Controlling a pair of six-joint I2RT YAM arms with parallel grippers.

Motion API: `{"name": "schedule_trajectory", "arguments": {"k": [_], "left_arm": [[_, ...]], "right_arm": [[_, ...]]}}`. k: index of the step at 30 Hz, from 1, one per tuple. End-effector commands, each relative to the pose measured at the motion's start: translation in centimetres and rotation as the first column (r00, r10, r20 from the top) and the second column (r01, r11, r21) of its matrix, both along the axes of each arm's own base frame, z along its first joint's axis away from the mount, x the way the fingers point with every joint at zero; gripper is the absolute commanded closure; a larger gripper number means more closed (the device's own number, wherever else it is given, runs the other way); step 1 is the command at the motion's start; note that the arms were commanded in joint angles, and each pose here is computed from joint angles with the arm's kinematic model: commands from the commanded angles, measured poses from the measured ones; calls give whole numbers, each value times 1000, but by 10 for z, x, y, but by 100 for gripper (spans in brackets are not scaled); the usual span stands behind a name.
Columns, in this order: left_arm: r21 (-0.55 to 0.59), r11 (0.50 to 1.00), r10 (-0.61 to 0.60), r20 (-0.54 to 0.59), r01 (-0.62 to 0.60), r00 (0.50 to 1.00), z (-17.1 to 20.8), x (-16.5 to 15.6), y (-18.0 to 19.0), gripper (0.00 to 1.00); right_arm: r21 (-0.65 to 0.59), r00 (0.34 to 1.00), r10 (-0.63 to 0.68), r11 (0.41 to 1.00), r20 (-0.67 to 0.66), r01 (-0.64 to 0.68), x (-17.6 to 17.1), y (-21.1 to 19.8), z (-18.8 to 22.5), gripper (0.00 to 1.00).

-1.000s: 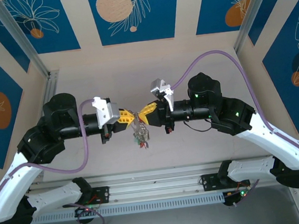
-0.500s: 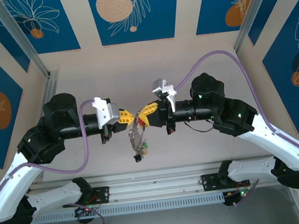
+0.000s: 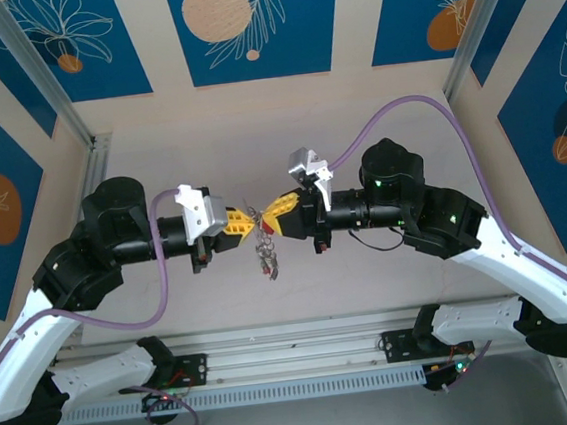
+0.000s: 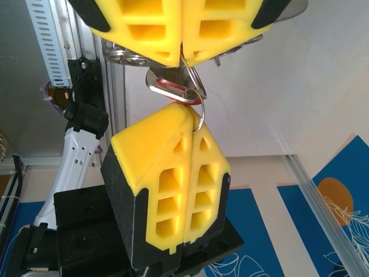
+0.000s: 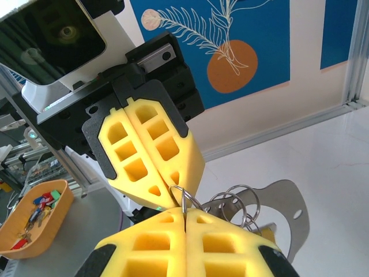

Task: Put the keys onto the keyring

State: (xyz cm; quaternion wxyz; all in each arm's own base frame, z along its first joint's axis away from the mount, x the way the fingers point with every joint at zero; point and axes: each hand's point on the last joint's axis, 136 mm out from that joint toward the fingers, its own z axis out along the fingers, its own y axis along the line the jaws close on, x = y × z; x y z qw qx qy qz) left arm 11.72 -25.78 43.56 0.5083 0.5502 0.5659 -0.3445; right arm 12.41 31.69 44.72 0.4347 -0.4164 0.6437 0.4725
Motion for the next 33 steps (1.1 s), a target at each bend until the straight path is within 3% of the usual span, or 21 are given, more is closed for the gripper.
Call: {"name": "schedule_trajectory", "arguments": {"k": [1, 11, 33], "left_arm": [[-31, 997, -64, 34, 65, 997, 15, -13, -1, 100], [-30, 996, -78, 42, 80, 996, 15, -16, -1, 100], [-52, 997, -46, 59, 50, 997, 19, -11, 0, 100]], "right_arm": [[14, 1000, -20, 1000, 9, 20, 6, -1, 6, 100], [-26, 997, -62, 998, -48, 61, 19, 0, -4, 100], [-61, 994, -26, 998, -110, 19, 14, 1, -17, 100]]}}
